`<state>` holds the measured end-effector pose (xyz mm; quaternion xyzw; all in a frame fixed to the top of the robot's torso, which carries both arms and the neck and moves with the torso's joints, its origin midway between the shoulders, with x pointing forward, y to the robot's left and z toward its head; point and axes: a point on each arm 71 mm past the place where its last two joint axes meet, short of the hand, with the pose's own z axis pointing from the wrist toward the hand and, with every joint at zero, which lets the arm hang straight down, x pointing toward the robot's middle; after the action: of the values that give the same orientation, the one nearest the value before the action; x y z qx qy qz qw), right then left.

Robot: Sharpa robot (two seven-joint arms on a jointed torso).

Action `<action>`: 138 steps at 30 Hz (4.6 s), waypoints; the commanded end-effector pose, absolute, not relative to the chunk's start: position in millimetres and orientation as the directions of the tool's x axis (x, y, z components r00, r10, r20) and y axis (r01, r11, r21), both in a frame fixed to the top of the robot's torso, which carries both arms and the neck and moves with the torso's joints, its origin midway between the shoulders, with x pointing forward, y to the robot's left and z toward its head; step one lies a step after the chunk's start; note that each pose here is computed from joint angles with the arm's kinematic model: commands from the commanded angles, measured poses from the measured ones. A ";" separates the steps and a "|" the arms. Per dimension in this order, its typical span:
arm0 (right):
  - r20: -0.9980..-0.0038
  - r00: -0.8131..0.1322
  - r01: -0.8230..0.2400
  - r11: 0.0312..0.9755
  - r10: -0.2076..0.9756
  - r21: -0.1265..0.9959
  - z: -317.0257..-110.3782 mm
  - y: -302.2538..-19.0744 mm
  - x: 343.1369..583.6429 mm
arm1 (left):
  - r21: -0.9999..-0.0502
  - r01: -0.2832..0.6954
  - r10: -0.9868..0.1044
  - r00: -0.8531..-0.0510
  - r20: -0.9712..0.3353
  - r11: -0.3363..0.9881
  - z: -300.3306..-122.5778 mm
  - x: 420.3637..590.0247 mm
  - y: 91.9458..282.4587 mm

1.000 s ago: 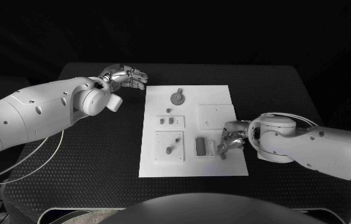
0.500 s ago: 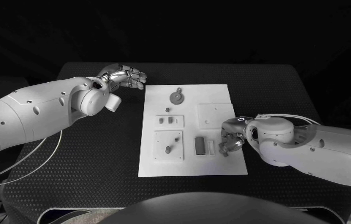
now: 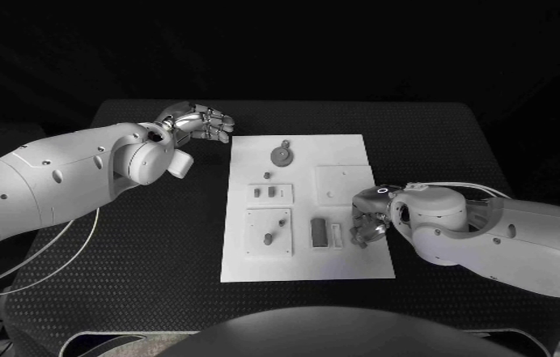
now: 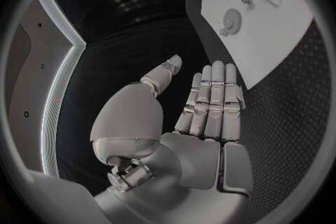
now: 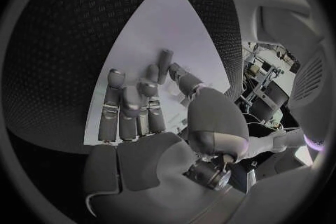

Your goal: Assemble the parts on the task board

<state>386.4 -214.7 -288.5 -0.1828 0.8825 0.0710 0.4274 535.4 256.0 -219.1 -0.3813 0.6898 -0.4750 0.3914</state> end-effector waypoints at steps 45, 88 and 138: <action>-0.569 -0.697 0.163 0.869 0.436 0.467 -280.3 -224.6 387.8 | -0.955 -0.153 -0.891 -0.422 -0.167 0.252 -218.7 534.5 251.2; -0.563 -0.735 0.147 0.899 0.379 0.413 -304.4 -218.1 389.8 | -0.955 -0.157 -0.889 -0.428 -0.165 0.253 -218.9 534.0 250.1; -0.591 -0.696 0.092 0.867 0.408 0.490 -296.7 -231.5 399.9 | -0.956 -0.148 -0.894 -0.413 -0.174 0.254 -218.8 536.3 251.6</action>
<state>393.7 -234.4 -303.6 0.1505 0.9093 0.1816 0.3427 535.2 253.4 -220.6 -0.3814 0.6951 -0.4723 0.3851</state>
